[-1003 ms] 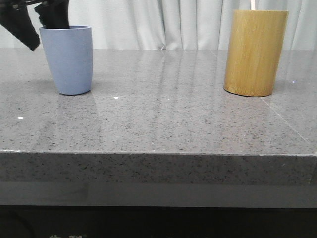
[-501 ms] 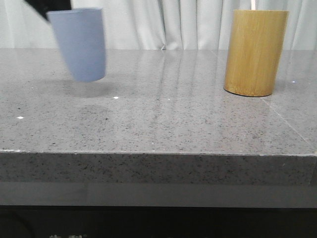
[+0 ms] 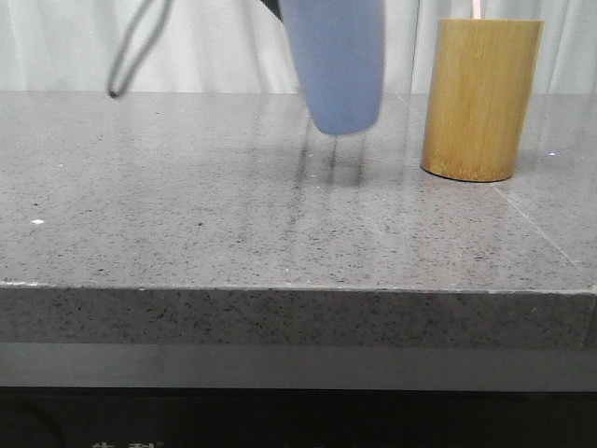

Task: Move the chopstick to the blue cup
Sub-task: 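Slide the blue cup beside the bamboo cup and open the left gripper, then lift the left gripper away from the blue cup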

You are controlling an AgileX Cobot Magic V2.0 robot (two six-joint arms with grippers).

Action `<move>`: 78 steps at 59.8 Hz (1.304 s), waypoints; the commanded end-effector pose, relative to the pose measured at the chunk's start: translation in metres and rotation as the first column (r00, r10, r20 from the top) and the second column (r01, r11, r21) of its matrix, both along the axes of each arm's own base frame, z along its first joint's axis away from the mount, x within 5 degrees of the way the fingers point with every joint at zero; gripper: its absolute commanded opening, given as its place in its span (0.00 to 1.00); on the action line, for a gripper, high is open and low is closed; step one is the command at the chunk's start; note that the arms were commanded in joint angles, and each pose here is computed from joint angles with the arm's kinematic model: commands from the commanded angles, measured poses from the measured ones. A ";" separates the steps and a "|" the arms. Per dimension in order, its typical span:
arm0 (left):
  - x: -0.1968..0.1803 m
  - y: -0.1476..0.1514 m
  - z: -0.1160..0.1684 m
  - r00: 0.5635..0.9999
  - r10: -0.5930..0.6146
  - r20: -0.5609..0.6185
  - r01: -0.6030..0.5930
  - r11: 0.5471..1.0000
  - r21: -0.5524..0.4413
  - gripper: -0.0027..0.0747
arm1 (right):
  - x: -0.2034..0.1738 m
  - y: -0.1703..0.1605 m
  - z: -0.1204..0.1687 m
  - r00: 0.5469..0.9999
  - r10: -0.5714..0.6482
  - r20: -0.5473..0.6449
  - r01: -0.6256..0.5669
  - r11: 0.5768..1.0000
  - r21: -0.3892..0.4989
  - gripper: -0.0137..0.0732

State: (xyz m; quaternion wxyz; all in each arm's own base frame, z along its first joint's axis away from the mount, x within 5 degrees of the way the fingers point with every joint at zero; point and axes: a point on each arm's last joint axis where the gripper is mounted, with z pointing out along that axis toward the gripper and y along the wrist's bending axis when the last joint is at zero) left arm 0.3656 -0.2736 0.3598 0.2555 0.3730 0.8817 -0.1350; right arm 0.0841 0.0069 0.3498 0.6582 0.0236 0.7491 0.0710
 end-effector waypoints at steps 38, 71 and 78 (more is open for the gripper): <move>0.002 -0.001 0.027 0.991 0.046 0.128 -0.039 0.998 -0.053 0.50 | 0.001 -0.001 0.018 0.995 -0.016 0.096 0.015 1.000 0.006 0.91; -0.057 0.056 0.135 0.927 0.148 0.343 -0.107 0.985 -0.137 0.17 | 0.001 -0.001 0.017 0.996 -0.014 0.086 0.013 1.000 0.006 0.91; -0.067 0.071 0.146 0.902 0.175 0.395 -0.145 0.984 -0.104 0.01 | 0.001 -0.001 0.016 0.997 -0.011 0.073 0.011 1.000 0.005 0.91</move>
